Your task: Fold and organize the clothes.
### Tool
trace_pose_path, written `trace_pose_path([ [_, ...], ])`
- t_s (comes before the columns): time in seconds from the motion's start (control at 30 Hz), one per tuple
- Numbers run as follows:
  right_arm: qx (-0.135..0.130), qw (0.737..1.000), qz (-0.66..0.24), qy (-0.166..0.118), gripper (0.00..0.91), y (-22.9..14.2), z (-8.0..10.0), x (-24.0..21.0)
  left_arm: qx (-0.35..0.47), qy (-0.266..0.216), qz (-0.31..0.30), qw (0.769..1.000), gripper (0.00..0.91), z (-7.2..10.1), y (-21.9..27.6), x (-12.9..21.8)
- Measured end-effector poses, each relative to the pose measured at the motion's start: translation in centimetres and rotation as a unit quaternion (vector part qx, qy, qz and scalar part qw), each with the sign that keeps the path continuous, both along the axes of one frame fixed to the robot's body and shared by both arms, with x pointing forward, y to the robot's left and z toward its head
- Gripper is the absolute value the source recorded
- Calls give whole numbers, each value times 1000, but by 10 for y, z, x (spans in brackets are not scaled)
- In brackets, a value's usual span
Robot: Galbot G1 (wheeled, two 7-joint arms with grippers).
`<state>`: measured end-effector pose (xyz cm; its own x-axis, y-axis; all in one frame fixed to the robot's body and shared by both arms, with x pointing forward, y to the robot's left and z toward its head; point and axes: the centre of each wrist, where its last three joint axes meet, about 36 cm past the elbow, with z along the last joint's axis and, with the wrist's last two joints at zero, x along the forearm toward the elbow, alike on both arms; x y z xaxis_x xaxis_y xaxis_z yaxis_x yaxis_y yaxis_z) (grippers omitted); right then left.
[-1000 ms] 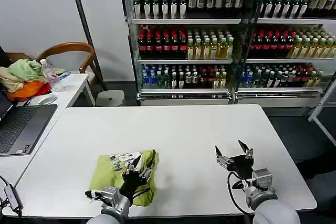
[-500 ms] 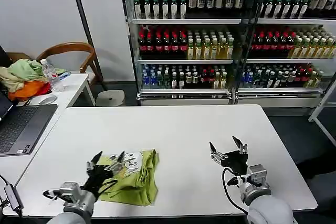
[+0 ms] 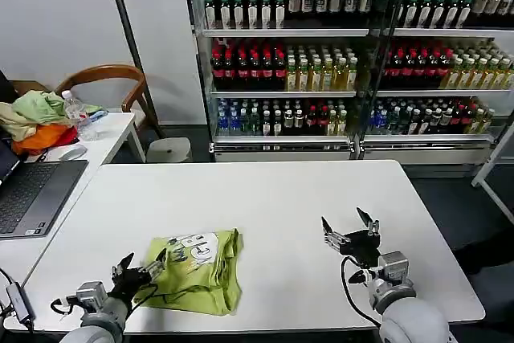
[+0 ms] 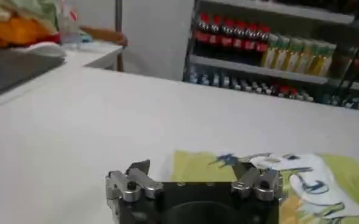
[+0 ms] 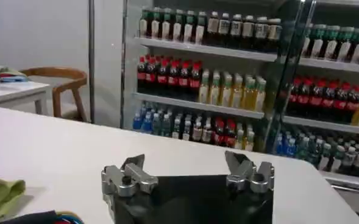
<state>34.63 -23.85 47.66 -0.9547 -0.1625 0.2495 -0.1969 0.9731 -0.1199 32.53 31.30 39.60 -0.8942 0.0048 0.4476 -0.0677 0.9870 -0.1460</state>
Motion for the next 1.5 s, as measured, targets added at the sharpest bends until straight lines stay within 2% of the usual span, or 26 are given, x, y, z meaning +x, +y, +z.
trace_pose_path([
  [0.27, 1, 1000, -1, 0, 907, 0, -1, 1, 3, 21, 7, 1000, 907, -12, 3, -3],
  [0.3, 2, 1000, -1, 1, 907, 0, -1, 1, 3, 23, 6, 1000, 836, -13, 2, -4],
  [0.33, 2, 1000, -2, 0, 907, 0, -1, 1, 5, 23, 5, 1000, 50, -14, 1, -4],
  [0.87, 2, 1000, -5, -2, 907, -1, 0, 0, 2, 19, -7, 1000, 50, -27, -19, -9],
  [1.07, 2, 1000, -6, 0, 907, -1, -1, 1, 4, 12, -12, 1000, 40, -27, -19, -5],
  [1.23, 2, 1000, -7, -2, 907, 0, -1, 1, 3, -2, -16, 1000, 40, -22, -19, -1],
  [1.5, 3, 1000, -7, -2, 907, 2, -2, 2, -1, -37, -18, 999, 40, 2, -15, 6],
])
